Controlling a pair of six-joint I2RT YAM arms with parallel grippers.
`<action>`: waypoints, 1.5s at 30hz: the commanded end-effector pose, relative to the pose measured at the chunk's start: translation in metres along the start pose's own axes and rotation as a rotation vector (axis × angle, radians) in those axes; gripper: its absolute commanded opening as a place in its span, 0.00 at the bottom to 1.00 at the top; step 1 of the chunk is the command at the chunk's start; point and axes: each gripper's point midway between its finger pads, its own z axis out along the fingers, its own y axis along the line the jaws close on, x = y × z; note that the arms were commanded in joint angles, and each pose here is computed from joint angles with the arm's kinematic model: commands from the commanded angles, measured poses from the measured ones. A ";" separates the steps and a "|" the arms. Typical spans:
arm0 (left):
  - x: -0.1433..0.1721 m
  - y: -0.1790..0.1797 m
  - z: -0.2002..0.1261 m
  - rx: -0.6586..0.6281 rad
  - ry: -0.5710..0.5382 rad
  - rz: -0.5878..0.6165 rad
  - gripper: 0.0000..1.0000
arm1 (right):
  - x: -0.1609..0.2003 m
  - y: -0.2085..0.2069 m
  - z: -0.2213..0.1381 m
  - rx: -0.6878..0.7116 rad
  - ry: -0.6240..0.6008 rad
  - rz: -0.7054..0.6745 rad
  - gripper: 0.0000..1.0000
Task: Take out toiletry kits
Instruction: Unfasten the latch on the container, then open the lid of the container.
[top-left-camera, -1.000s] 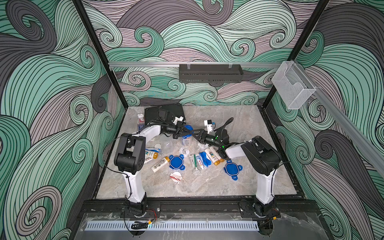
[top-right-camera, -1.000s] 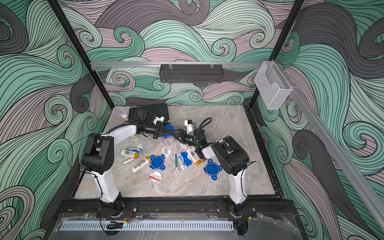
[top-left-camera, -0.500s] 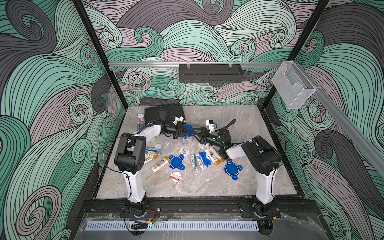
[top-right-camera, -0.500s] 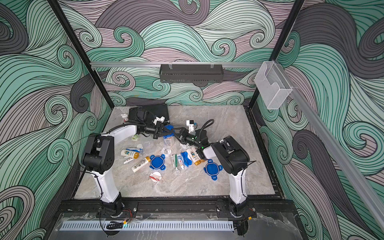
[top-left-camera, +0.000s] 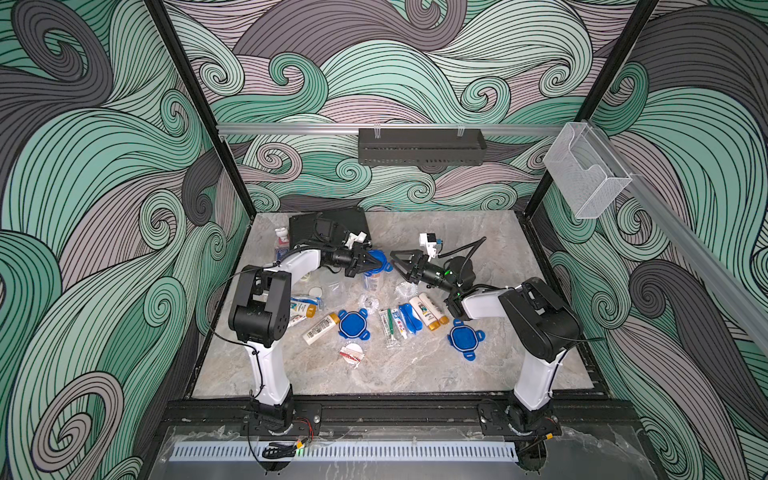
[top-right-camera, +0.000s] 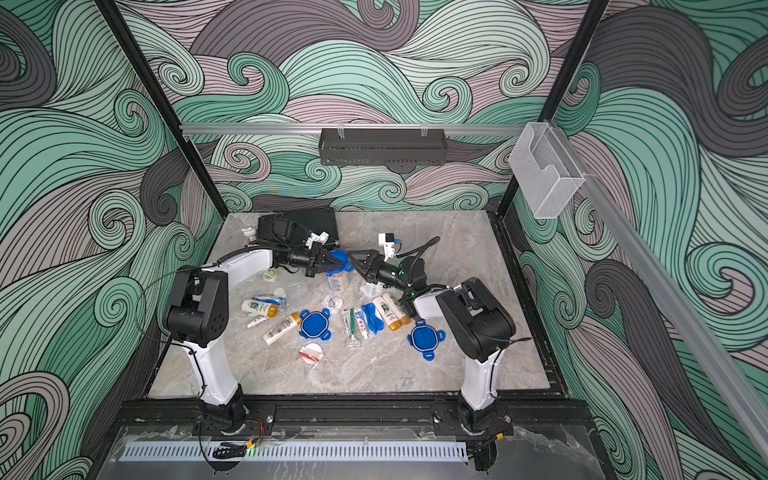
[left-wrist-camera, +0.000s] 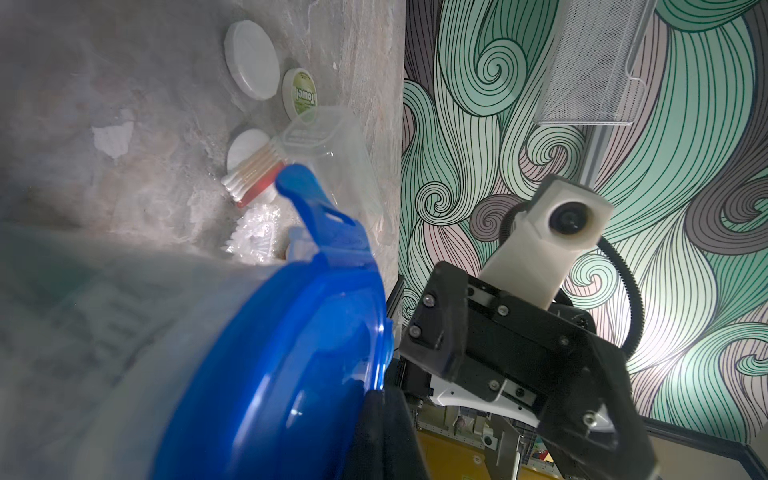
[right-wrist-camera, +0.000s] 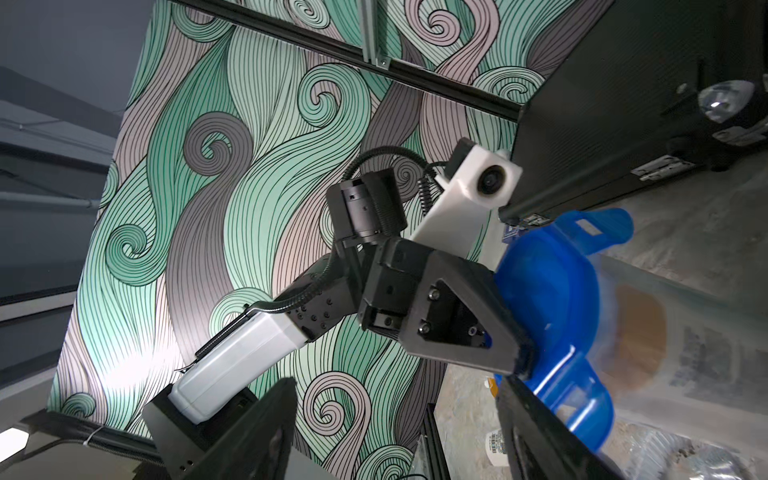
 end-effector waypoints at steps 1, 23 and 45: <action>0.014 0.095 0.005 -0.285 -0.017 -0.230 0.00 | -0.004 0.034 -0.002 -0.090 0.009 -0.096 0.77; 0.030 -0.078 -0.076 -0.188 -0.152 0.188 0.32 | 0.022 -0.061 0.004 0.393 0.272 -0.136 0.65; 0.078 -0.059 -0.112 -0.283 -0.225 0.250 0.32 | 0.041 -0.002 0.031 0.174 0.379 -0.333 0.40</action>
